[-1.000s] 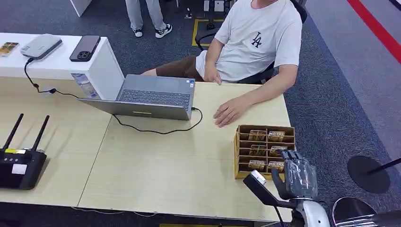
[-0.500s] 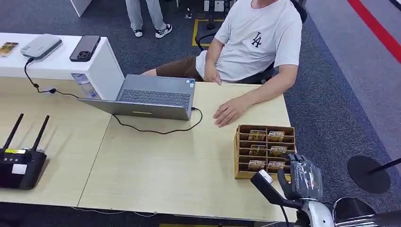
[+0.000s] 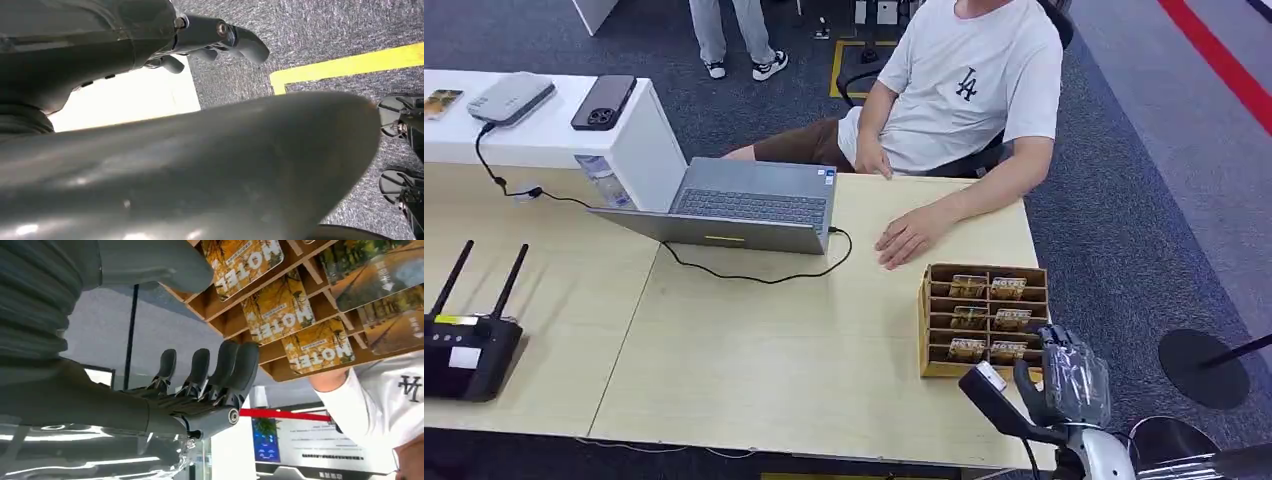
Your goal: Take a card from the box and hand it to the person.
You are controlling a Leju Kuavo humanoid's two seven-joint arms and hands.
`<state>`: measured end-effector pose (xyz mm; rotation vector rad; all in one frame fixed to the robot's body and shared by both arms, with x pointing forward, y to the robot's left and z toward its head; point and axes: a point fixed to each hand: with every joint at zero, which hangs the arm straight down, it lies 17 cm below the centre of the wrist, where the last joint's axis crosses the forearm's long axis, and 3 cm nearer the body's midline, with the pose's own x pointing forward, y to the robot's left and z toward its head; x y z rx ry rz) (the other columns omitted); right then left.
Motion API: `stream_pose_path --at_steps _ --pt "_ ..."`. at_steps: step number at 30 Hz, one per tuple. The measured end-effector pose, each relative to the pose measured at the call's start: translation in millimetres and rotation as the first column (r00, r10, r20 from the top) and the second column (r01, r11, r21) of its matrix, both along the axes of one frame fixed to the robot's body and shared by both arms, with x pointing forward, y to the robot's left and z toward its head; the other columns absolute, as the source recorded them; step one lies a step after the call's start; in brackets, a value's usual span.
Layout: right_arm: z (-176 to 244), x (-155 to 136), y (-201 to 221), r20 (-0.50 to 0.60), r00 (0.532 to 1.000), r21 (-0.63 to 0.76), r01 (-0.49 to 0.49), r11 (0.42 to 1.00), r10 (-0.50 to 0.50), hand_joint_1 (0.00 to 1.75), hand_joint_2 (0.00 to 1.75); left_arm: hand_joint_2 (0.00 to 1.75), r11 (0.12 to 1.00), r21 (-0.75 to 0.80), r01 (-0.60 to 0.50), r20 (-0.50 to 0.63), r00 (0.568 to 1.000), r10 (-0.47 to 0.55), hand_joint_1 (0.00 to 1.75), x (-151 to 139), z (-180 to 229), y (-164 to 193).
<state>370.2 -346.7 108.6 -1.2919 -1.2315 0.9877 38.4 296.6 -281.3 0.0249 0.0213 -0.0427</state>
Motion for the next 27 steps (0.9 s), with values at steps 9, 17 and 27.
stream_pose_path --at_steps 9,17,27 --pt "-6 4 7 -0.012 1.000 0.012 -0.023 1.000 0.023 0.80 1.75 0.00 1.000 0.000 0.000 0.000 1.000 0.000 0.00 0 0 0" --pt "-12 10 15 -0.023 0.999 0.014 -0.046 0.999 0.046 0.79 1.75 0.00 1.000 0.000 0.000 -0.001 1.000 0.000 0.00 0 0 0" --pt "-20 11 18 -0.042 0.998 0.014 -0.053 0.998 0.054 0.80 1.75 0.00 1.000 0.000 0.000 -0.001 1.000 0.000 0.00 0 0 0"
